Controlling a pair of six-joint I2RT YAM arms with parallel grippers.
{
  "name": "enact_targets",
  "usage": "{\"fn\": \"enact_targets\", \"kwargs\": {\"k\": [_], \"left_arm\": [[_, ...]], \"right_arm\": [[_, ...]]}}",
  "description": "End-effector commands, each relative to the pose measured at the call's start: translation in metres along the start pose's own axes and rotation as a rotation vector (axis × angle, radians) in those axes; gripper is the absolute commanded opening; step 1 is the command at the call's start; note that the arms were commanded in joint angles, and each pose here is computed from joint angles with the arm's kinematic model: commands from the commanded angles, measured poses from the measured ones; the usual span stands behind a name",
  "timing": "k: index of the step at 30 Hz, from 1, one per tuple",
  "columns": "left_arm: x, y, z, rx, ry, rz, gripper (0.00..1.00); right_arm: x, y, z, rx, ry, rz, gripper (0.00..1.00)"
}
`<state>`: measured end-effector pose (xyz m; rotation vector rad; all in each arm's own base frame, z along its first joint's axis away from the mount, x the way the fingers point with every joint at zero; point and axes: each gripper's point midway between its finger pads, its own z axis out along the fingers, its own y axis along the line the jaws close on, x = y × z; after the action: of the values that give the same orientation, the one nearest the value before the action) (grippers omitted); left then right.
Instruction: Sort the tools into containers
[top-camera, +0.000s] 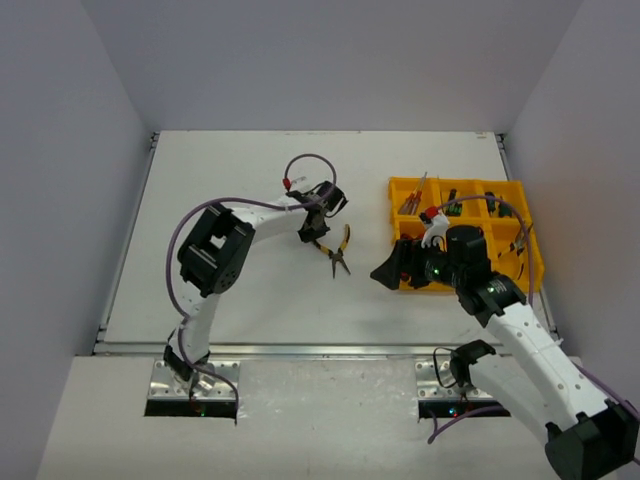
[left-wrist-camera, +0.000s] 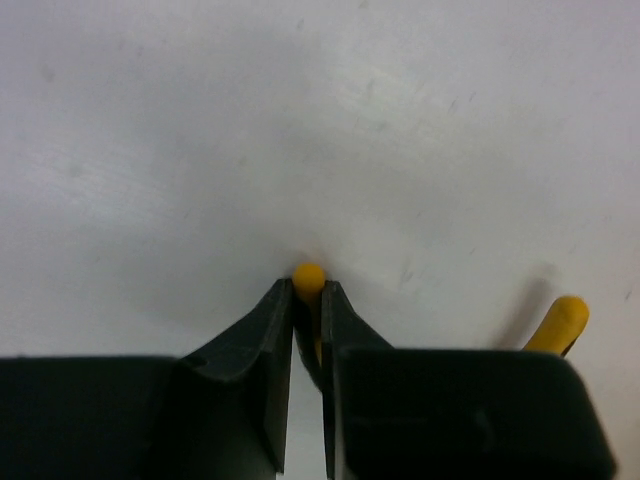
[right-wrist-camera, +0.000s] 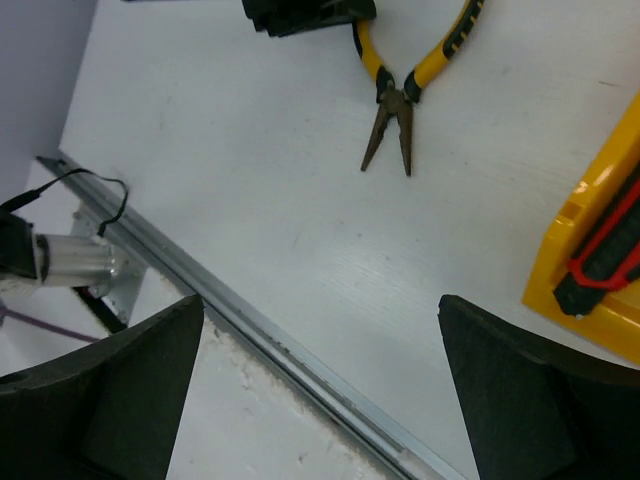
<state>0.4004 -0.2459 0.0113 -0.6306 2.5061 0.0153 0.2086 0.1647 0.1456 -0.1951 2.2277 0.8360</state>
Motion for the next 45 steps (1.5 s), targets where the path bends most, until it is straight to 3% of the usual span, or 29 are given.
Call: {"fn": "enact_targets", "kwargs": {"k": [1, 7, 10, 18, 23, 29, 32, 33, 34, 35, 36, 37, 39, 42, 45], "left_arm": [[-0.028, -0.007, -0.061, 0.245, -0.119, 0.059, 0.0], [-0.037, 0.018, -0.142, 0.554, -0.246, 0.054, 0.0], [-0.026, 0.031, -0.169, 0.667, -0.24, 0.059, 0.0], [-0.007, 0.038, -0.215, 0.888, -0.204, 0.045, 0.0], [0.002, 0.032, -0.23, 0.96, -0.15, 0.074, 0.0], [0.009, 0.028, -0.235, 1.002, -0.116, 0.096, 0.0], [0.011, 0.024, -0.236, 1.015, -0.106, 0.112, 0.0], [0.011, 0.024, -0.236, 1.014, -0.105, 0.115, 0.0], [0.009, 0.024, -0.234, 0.994, -0.11, 0.117, 0.23], [0.005, 0.026, -0.231, 0.962, -0.12, 0.12, 0.64], [0.003, 0.031, -0.229, 0.915, -0.116, 0.128, 0.9], [-0.005, 0.036, -0.228, 0.862, -0.139, 0.127, 1.0], [-0.031, 0.05, -0.232, 0.752, -0.23, 0.111, 1.0], [-0.053, 0.094, -0.229, 0.524, -0.316, 0.096, 1.0], [-0.069, 0.121, -0.246, 0.464, -0.396, 0.101, 1.0]], "right_arm": [[-0.011, 0.046, 0.004, -0.27, -0.008, -0.008, 0.99], [-0.002, 0.055, 0.037, -0.385, 0.062, 0.097, 0.99], [0.005, 0.07, 0.053, -0.442, 0.105, 0.106, 0.99], [-0.007, 0.118, 0.073, -0.542, 0.04, 0.012, 0.94], [-0.013, 0.119, 0.08, -0.524, 0.014, -0.047, 0.88], [-0.015, 0.114, 0.086, -0.494, 0.001, -0.093, 0.59], [-0.016, 0.115, 0.087, -0.496, 0.002, -0.107, 0.08], [-0.017, 0.114, 0.086, -0.492, -0.001, -0.108, 0.0], [-0.017, 0.111, 0.086, -0.469, -0.002, -0.109, 0.0], [-0.016, 0.106, 0.086, -0.438, 0.001, -0.11, 0.0], [-0.016, 0.094, 0.086, -0.368, 0.001, -0.106, 0.0], [-0.021, 0.078, 0.086, -0.28, -0.015, -0.096, 0.0], [-0.039, 0.04, 0.079, -0.085, -0.068, -0.068, 0.0], [-0.06, -0.017, 0.034, 0.183, -0.143, -0.009, 0.0], [-0.089, -0.077, -0.019, 0.466, -0.258, 0.032, 0.0]]}}
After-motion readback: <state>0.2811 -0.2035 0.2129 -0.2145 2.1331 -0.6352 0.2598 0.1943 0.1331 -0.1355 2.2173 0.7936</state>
